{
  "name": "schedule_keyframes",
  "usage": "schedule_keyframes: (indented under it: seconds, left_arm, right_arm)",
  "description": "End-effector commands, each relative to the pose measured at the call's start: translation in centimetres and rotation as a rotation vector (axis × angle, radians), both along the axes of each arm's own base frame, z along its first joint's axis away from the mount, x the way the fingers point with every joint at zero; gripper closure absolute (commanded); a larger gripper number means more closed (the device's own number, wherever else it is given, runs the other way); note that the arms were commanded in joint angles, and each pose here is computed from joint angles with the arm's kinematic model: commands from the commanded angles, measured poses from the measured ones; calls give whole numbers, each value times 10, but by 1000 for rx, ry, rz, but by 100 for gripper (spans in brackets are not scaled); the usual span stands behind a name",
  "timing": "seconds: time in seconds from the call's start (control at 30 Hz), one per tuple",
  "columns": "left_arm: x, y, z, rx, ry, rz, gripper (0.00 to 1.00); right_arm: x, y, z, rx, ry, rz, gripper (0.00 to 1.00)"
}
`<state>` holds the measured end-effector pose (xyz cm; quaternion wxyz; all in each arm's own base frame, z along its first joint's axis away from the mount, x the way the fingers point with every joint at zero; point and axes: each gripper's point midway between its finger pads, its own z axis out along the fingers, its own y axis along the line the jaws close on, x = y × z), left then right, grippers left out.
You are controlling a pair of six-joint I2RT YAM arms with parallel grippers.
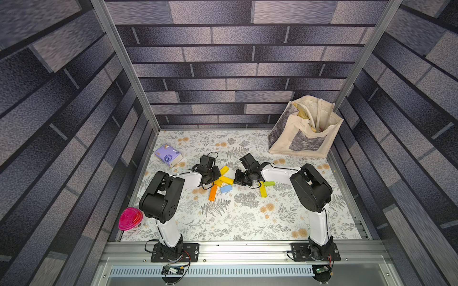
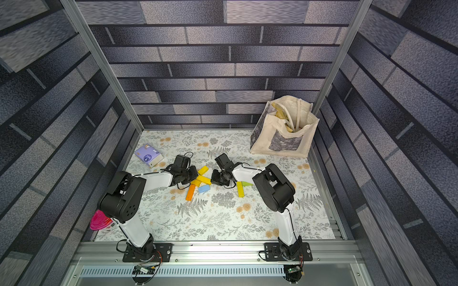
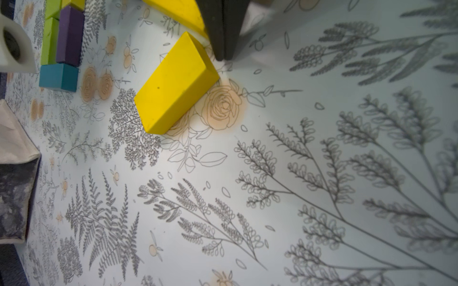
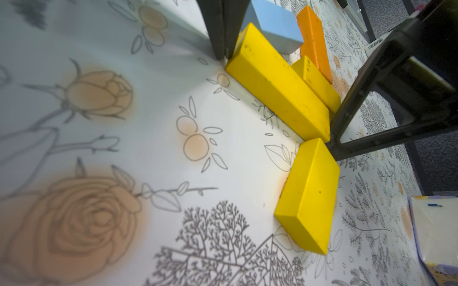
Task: Assemble the letter p with building blocks
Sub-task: Adjust the building block at the center of the board.
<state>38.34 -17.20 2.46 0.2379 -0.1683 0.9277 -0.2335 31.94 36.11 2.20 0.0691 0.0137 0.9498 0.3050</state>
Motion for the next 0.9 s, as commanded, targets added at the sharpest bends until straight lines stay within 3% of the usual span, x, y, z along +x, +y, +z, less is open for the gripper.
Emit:
schedule_keyframes:
  seconds: [0.0,0.4,0.87]
  left_arm:
    - [-49,-12,-37,21,183,-53,100]
    - [-51,-23,-42,12,190,-72,100]
    - [-45,-17,-52,-22,199,-22,100]
  right_arm:
    - [-8,-7,-13,-31,12,-10,100]
    - [19,-20,-4,-73,-22,-33,100]
    - [28,-24,-7,-81,-14,-53,100]
